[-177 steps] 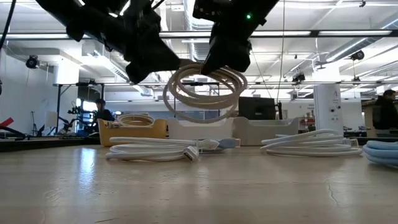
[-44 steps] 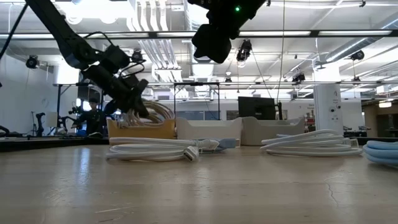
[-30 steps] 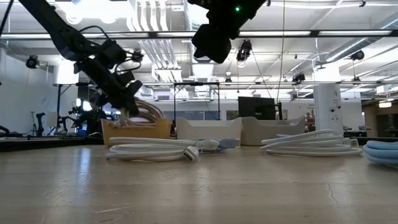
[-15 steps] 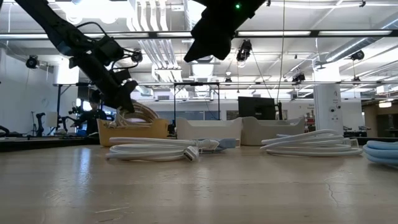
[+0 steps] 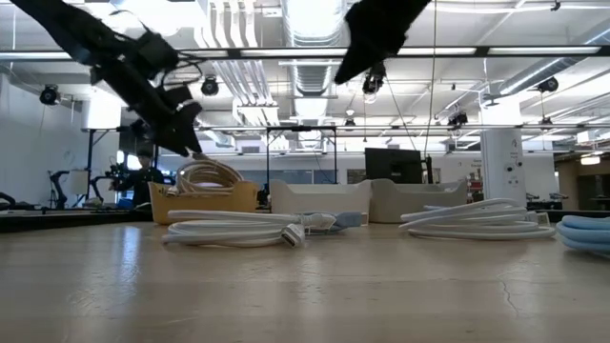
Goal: Sort HDMI cables
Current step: Put the blue hdmi cable into the white bin
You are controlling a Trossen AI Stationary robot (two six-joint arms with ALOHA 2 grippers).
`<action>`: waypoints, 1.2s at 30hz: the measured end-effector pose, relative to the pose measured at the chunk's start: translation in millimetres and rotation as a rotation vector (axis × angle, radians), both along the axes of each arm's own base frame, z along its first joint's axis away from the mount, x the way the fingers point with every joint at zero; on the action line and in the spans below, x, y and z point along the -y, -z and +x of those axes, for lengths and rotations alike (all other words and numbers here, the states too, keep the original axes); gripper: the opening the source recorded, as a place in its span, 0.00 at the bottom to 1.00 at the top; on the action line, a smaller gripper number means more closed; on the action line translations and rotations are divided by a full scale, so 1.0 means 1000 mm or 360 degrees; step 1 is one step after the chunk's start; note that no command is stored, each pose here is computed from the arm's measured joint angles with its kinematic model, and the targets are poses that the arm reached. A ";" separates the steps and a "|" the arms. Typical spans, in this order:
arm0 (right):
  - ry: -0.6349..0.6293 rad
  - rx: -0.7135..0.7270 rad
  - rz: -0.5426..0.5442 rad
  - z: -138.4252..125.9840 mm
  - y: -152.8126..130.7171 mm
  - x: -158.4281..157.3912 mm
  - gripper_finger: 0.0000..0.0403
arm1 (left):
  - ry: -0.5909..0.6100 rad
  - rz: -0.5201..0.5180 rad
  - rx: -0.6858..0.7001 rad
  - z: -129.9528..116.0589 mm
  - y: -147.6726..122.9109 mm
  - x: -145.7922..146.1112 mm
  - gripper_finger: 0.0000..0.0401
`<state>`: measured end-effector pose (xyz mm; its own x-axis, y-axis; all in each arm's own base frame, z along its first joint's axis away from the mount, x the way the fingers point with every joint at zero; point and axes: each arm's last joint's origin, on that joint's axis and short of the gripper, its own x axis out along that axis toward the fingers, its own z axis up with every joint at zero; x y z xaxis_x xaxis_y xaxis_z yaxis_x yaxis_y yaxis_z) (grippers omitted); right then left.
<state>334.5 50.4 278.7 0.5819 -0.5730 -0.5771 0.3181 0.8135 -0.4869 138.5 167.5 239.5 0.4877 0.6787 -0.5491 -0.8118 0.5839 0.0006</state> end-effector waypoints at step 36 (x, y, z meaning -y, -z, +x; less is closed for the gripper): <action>-0.0378 -0.0278 0.0864 0.059 0.135 0.057 0.27 | 0.1215 -0.0183 0.0889 0.022 0.050 0.116 0.53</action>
<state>393.1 -6.9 143.8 0.5284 -0.0371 -0.8482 0.0507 0.9986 -0.0121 160.7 51.8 189.0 0.9889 0.0249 -0.1464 -0.0770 0.9287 -0.3626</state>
